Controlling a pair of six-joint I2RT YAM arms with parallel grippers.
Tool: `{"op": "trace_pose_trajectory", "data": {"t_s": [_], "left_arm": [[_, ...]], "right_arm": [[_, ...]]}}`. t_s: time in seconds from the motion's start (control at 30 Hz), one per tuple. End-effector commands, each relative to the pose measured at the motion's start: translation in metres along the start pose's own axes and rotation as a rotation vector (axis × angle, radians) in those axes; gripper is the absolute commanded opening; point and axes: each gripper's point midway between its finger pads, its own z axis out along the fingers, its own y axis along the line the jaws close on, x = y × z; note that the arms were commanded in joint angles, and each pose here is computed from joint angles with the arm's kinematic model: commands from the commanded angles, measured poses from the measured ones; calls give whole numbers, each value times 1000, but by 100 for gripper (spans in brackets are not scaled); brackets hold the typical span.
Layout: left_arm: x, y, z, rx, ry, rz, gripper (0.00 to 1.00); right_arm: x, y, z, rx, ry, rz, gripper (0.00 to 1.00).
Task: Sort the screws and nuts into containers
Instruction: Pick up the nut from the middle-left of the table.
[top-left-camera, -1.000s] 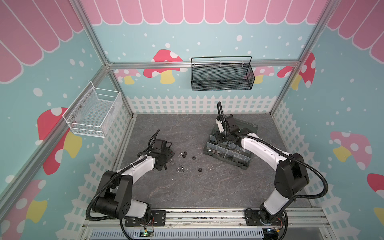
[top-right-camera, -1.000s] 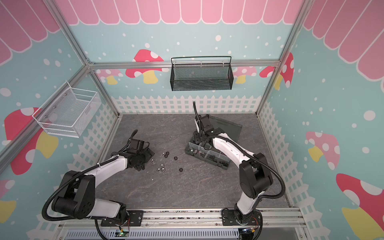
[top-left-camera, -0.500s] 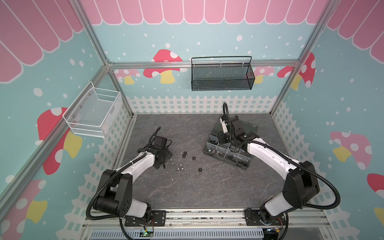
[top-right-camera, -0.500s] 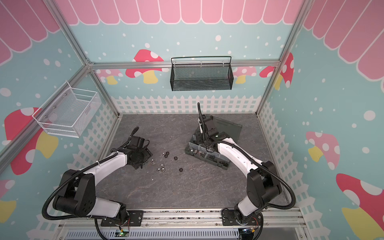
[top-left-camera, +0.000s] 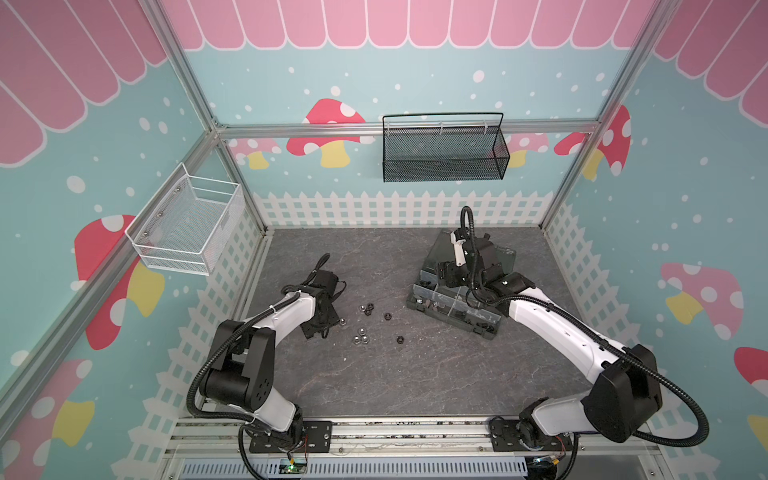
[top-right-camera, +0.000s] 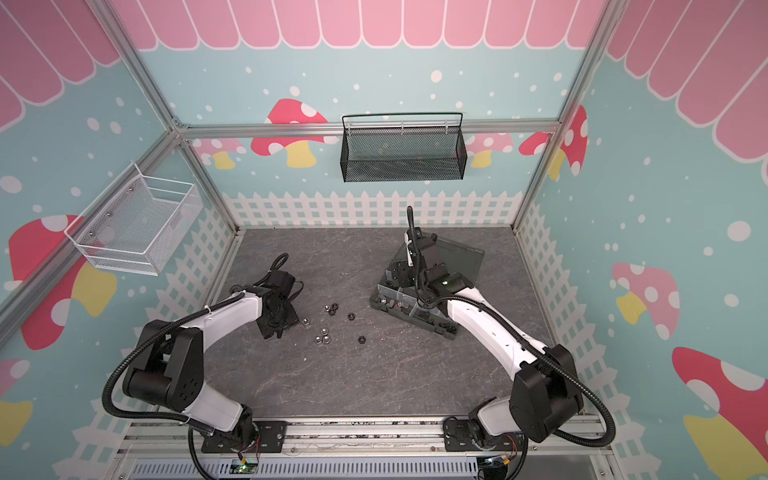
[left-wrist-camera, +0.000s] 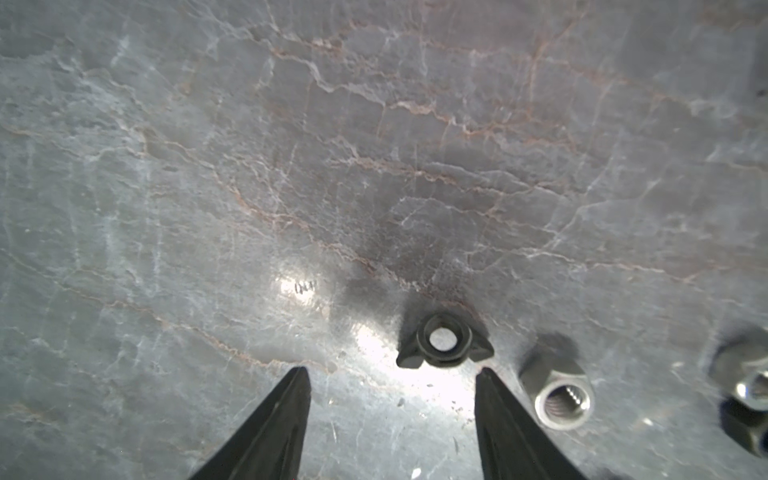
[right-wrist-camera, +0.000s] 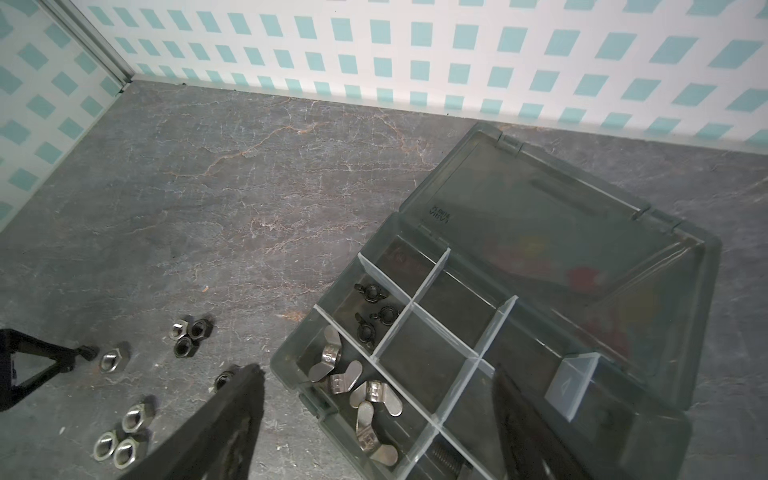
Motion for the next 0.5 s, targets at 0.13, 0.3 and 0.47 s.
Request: {"op": "trace_pose_trajectory", "data": {"t_s": [0.13, 0.3, 0.47], "left_arm": [[-1, 4, 5, -48, 18, 37, 63], [-7, 5, 11, -71, 10, 34, 58], [-10, 3, 19, -74, 22, 22, 57]], "right_arm": [[-7, -5, -5, 22, -40, 27, 97], [-10, -5, -4, 23, -42, 22, 97], [-8, -5, -3, 25, -38, 22, 97]]}}
